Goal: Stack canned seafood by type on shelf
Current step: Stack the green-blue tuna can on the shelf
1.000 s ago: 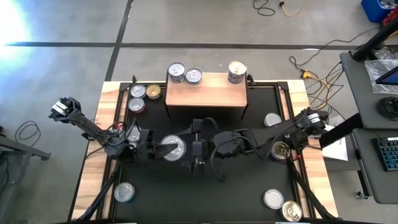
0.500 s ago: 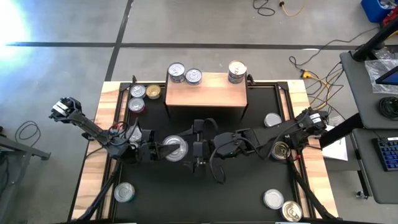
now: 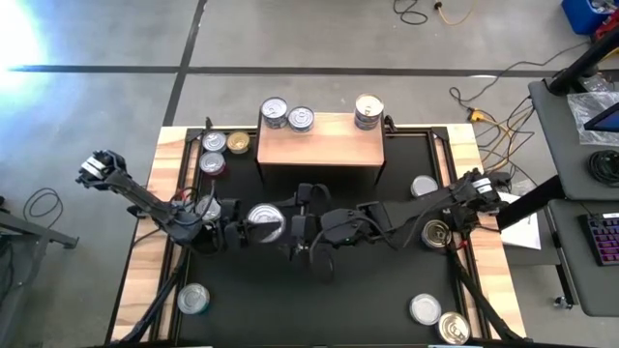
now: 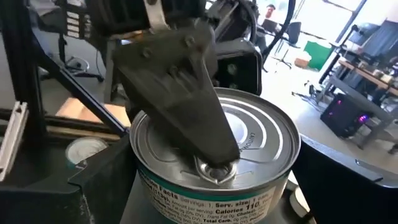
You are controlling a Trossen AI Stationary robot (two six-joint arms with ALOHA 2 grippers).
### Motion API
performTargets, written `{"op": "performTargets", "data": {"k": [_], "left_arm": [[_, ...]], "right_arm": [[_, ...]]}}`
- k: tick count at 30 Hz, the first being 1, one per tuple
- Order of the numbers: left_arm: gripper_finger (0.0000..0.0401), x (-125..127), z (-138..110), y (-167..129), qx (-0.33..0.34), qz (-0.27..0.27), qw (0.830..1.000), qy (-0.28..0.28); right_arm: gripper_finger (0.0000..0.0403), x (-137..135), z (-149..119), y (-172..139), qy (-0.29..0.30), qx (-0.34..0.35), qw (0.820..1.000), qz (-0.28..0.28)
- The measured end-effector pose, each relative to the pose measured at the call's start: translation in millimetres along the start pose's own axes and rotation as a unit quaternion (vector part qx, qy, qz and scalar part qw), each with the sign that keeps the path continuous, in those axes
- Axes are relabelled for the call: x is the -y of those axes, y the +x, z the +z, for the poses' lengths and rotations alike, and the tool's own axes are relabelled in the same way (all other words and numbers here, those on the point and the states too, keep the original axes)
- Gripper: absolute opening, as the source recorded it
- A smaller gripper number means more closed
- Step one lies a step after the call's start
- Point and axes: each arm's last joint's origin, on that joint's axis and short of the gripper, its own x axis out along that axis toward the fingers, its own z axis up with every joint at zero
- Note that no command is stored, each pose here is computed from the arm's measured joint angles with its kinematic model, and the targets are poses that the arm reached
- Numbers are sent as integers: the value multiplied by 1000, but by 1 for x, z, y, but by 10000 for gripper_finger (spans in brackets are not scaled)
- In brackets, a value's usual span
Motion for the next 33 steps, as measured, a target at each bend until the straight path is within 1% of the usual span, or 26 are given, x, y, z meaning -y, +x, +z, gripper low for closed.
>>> {"op": "performTargets", "data": {"k": [2,8,11,13,15,18,23,26,29,33], "left_arm": [[210,4,5,-3,-9,-5,1000,8],[292,10,22,-12,-18,21,999,43],[323,16,33,-19,-15,18,998,58],[337,20,41,-24,-10,17,998,65],[343,22,50,-29,-6,25,997,68],[346,20,61,-39,0,57,995,78],[346,16,83,-57,13,99,990,104],[346,11,96,-68,11,118,985,125],[344,6,109,-79,13,137,981,138],[340,-1,124,-94,15,157,975,153]], "right_arm": [[365,1,2,-2,2,5,1000,4],[361,5,5,-6,-2,4,1000,0],[360,10,7,-10,-7,-2,1000,-12],[357,15,9,-13,1,-2,1000,-16],[355,20,10,-17,10,-8,1000,-18],[354,34,17,-25,33,-1,999,-28],[346,76,33,-44,72,23,995,-68],[324,97,28,-42,80,4,993,-92],[291,119,19,-37,94,-20,989,-116],[246,150,2,-33,102,-72,980,-153]]}}
